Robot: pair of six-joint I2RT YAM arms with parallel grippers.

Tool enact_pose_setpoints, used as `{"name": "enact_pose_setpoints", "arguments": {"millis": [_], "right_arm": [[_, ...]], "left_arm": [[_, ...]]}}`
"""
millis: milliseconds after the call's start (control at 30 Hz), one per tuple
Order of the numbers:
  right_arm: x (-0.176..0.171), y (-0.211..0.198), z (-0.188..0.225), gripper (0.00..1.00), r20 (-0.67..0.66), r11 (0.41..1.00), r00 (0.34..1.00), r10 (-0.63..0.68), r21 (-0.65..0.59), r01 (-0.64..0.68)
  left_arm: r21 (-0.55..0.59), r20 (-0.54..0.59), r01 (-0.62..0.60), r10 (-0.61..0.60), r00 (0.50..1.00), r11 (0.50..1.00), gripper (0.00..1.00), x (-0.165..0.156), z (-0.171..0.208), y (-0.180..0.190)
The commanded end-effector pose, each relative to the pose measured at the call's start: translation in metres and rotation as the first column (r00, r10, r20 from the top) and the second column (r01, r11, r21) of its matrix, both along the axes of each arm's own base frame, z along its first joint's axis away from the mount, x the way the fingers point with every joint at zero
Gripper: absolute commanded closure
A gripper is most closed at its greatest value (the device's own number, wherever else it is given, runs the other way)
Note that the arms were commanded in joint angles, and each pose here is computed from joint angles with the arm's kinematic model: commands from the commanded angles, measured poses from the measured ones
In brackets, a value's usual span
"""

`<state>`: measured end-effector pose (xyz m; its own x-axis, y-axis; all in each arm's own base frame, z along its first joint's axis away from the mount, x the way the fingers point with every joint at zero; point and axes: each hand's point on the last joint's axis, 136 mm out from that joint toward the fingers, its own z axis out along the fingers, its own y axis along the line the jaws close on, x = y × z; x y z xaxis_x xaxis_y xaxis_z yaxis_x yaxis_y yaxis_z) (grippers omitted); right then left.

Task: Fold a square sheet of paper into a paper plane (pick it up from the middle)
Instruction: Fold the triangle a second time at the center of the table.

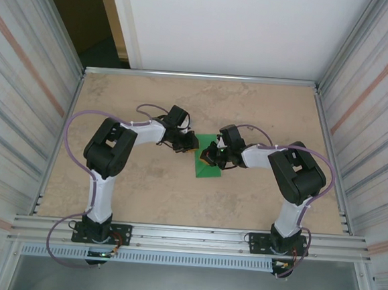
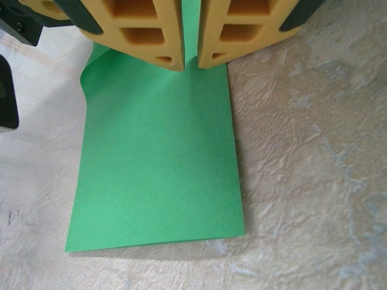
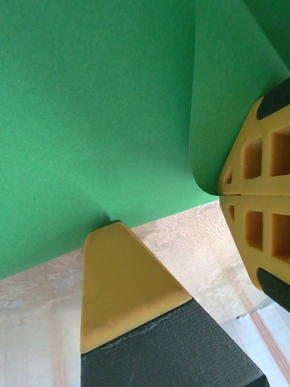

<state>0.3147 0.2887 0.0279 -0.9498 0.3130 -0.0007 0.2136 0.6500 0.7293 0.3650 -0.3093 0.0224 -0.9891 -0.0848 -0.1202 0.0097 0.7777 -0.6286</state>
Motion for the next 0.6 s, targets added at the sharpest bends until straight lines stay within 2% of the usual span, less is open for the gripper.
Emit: {"name": "enact_pose_setpoints", "arguments": {"millis": [0,567], "right_arm": [[-0.0029,-0.0033,-0.0107,0.99,-0.030,0.999,0.999,-0.027,-0.027,0.026],[-0.0027,-0.0070,-0.0148,0.99,-0.034,0.998,0.999,-0.039,-0.048,0.037]], "left_arm": [[0.044,-0.064,0.017,-0.014,0.998,0.999,0.84,-0.0134,-0.0210,0.0055],[0.044,-0.065,0.016,-0.013,0.998,0.999,0.84,-0.0142,-0.0211,0.0065]]}}
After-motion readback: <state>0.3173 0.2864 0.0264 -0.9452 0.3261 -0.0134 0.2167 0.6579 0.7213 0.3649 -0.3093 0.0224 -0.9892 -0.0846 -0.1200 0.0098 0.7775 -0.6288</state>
